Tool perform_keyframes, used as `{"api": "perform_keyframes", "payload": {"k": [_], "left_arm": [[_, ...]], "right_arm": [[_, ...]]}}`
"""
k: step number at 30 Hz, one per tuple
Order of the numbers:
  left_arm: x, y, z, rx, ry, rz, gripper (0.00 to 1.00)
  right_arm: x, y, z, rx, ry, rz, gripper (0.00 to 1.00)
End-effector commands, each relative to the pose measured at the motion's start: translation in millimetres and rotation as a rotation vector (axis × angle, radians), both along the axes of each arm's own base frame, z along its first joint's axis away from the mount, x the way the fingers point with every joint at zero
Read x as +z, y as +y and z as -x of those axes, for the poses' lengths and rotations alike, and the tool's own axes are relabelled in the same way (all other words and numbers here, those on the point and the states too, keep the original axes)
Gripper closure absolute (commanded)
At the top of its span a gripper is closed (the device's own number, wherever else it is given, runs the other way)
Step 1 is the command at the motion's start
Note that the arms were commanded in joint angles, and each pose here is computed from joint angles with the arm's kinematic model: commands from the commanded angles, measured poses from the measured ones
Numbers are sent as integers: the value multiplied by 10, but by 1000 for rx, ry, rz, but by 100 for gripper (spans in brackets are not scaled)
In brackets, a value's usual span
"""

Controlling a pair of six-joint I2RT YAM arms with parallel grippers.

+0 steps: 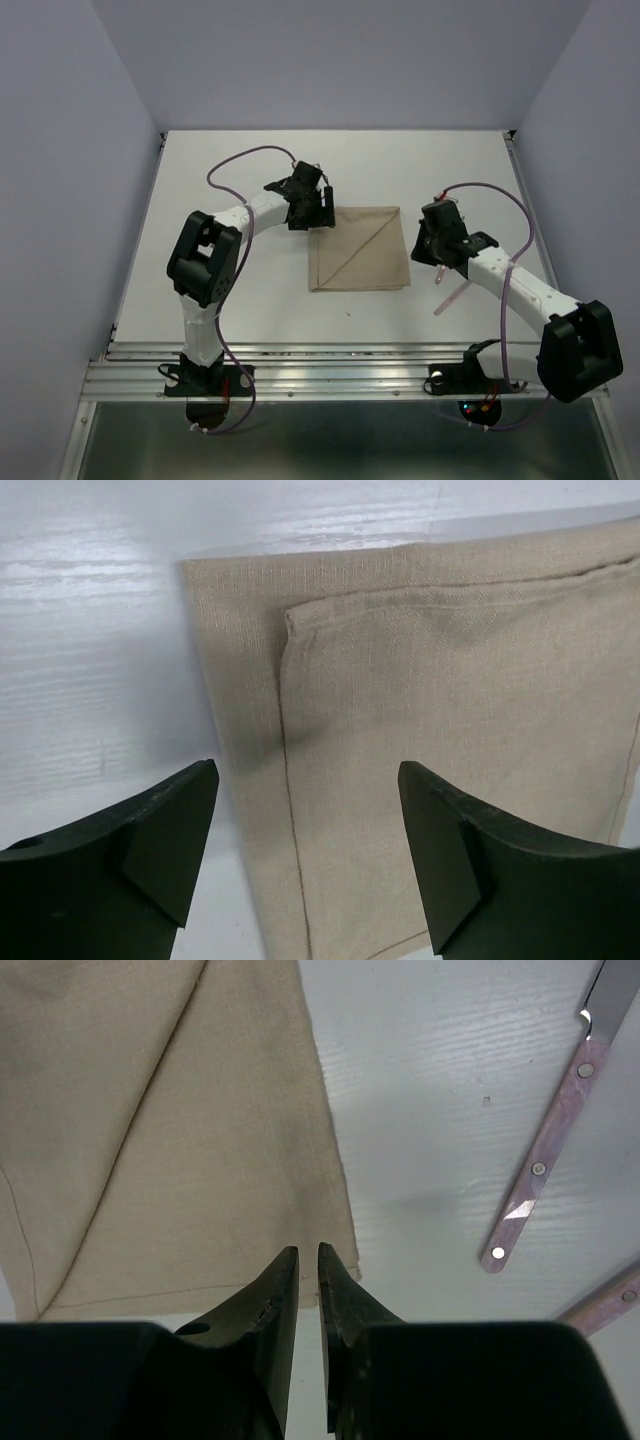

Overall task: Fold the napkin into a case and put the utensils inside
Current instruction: Smooth out the upper triangle-folded napkin at the center of the board.

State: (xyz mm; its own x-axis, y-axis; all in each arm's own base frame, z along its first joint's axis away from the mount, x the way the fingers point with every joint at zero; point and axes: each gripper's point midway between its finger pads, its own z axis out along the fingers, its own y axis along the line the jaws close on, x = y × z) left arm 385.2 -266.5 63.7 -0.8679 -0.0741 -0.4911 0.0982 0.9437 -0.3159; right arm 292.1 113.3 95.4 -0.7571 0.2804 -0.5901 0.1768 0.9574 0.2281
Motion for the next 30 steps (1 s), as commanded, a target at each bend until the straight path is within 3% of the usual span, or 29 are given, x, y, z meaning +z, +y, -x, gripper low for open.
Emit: {"api": "perform_keyframes", "payload": {"k": [1, 16, 24, 30], "left_arm": [[177, -12, -283, -3, -62, -15, 15], [-330, 200, -410, 72, -7, -146, 42], [-228, 270, -204, 145, -27, -67, 55], [-197, 260, -7, 168, -24, 16, 57]], "right_arm": [[18, 8, 70, -16, -4, -44, 81], [1, 39, 148, -7, 11, -59, 81], [-25, 148, 71, 26, 26, -53, 81], [-50, 414, 57, 94, 34, -45, 81]]}}
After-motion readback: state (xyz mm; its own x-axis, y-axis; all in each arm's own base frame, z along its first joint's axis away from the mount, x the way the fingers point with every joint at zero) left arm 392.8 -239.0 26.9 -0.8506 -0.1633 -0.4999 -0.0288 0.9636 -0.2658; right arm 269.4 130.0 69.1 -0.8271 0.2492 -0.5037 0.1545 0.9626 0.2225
